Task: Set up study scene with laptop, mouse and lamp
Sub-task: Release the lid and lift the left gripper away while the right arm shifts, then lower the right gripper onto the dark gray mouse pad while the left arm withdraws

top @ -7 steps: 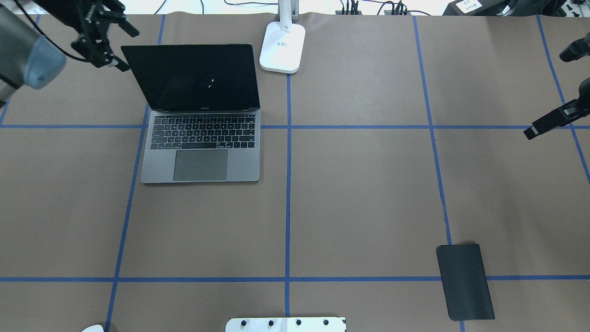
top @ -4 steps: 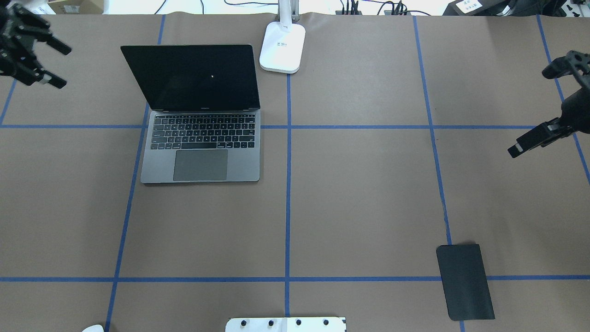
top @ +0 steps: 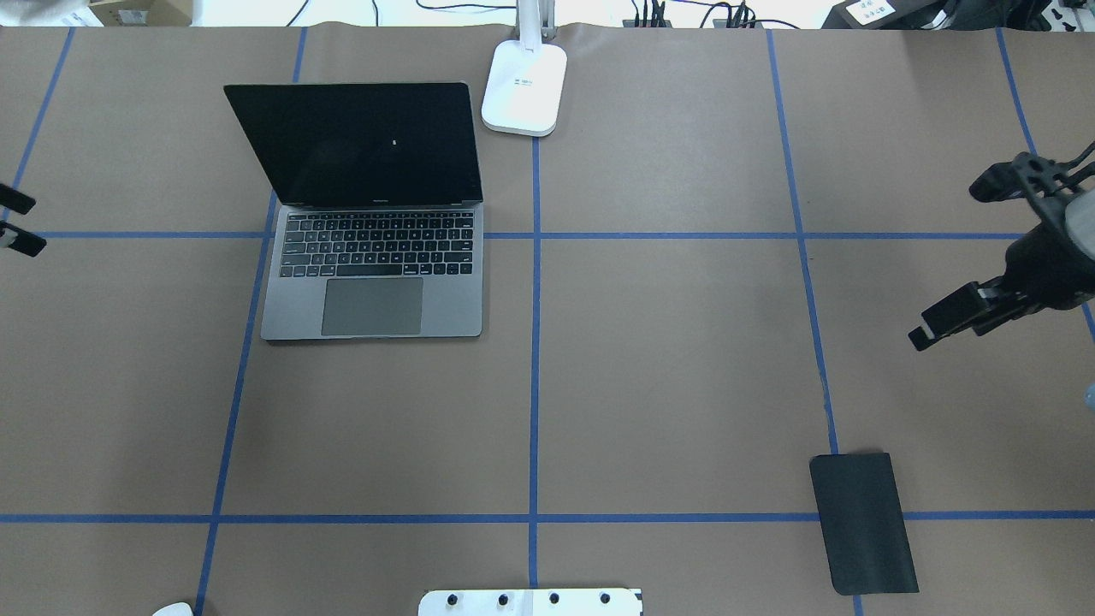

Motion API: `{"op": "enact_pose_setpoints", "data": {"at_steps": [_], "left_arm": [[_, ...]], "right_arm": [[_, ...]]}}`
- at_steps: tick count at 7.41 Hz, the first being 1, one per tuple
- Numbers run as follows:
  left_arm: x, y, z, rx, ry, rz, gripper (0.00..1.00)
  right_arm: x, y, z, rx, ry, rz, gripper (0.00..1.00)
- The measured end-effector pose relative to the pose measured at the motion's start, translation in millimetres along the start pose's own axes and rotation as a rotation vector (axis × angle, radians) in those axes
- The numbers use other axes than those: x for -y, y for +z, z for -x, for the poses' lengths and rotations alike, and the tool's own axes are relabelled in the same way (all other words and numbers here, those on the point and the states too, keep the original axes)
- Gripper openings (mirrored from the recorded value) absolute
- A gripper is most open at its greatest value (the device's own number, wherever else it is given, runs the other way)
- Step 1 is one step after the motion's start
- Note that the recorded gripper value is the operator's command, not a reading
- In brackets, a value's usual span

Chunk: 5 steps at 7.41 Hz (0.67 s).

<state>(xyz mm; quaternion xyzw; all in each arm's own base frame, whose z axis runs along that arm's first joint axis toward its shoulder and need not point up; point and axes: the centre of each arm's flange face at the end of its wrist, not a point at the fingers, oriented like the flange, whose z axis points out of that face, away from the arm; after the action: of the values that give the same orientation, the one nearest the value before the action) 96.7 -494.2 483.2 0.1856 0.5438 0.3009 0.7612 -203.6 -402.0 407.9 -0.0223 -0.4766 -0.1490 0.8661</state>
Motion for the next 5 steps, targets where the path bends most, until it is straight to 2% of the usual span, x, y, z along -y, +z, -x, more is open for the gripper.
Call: {"op": "enact_pose_setpoints", "data": {"at_steps": [2,3,5], "left_arm": [[-42,-15,-32,0.105,-0.316,-0.009,1.00],[-54,-17,-39,0.142,-0.443,-0.015,1.00],[-66,-3,-40,0.194,-0.618,0.001,1.00]], "right_arm": [[-10,24,21,0.006,0.010,0.055,0.98],[-15,35,24,0.004,0.007,0.079,0.98],[-28,64,33,-0.029,-0.018,0.130,0.98]]}}
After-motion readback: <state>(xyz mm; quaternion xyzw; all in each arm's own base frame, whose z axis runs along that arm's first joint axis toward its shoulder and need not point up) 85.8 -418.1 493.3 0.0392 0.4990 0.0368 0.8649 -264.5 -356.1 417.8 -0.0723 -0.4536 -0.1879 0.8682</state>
